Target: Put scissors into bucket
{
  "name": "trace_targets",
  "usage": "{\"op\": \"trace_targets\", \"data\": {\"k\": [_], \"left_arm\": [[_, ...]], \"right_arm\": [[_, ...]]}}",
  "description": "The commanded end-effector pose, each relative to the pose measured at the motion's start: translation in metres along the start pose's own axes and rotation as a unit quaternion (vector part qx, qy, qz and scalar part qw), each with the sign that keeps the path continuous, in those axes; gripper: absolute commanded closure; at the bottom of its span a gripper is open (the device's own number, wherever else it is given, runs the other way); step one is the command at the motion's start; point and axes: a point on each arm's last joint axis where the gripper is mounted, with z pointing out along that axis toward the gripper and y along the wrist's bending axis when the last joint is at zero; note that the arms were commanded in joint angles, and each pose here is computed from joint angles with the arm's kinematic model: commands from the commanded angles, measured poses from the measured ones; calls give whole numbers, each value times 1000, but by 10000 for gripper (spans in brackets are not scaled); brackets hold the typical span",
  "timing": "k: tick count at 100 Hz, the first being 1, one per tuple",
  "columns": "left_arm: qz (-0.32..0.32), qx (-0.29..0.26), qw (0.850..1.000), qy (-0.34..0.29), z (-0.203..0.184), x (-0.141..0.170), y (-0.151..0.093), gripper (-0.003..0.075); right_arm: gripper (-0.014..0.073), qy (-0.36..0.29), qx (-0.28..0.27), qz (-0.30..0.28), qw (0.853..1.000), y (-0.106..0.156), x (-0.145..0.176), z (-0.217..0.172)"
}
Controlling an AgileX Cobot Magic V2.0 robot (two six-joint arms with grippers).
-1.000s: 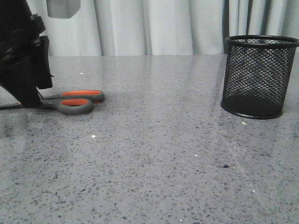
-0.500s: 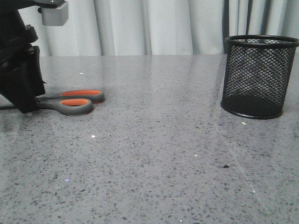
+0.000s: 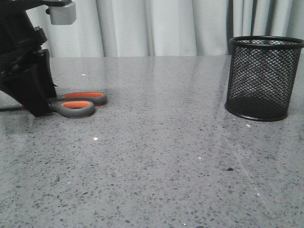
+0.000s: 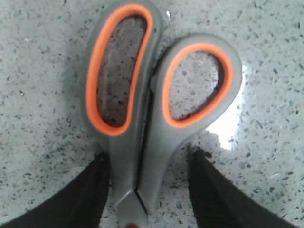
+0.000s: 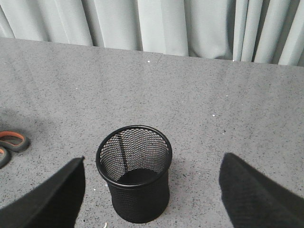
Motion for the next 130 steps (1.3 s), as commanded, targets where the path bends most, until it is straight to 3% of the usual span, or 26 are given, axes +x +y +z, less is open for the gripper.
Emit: {"op": "trace_targets", "data": {"k": [1, 11, 33, 42, 78, 96, 113, 130], "left_arm": [[-7, -10, 1000, -26, -7, -6, 1, 369], [-7, -9, 1000, -26, -6, -7, 2, 427], [-11, -5, 1000, -25, -7, -7, 1, 661], [-17, -6, 999, -27, -9, -7, 0, 706], [-40, -86, 992, -78, -61, -28, 12, 710], [-34, -144, 978, -144, -107, -42, 8, 710], [-21, -191, 958, -215, -147, -58, -8, 710], [56, -229, 937, -259, -175, -82, -42, 710]], "right_arm": [[67, -55, 2, -3, 998, 0, -17, -3], [67, -55, 2, -3, 998, 0, -17, -3], [67, -52, 2, -2, 999, 0, -17, -3], [67, -46, 1, -2, 999, 0, -16, -3], [67, -40, -9, 15, 999, 2, -15, -2], [67, -46, -30, 42, 998, 5, -16, -3], [67, -79, -105, 71, 989, 20, -23, -5], [67, -118, -192, 117, 967, 37, -33, -5]]}}
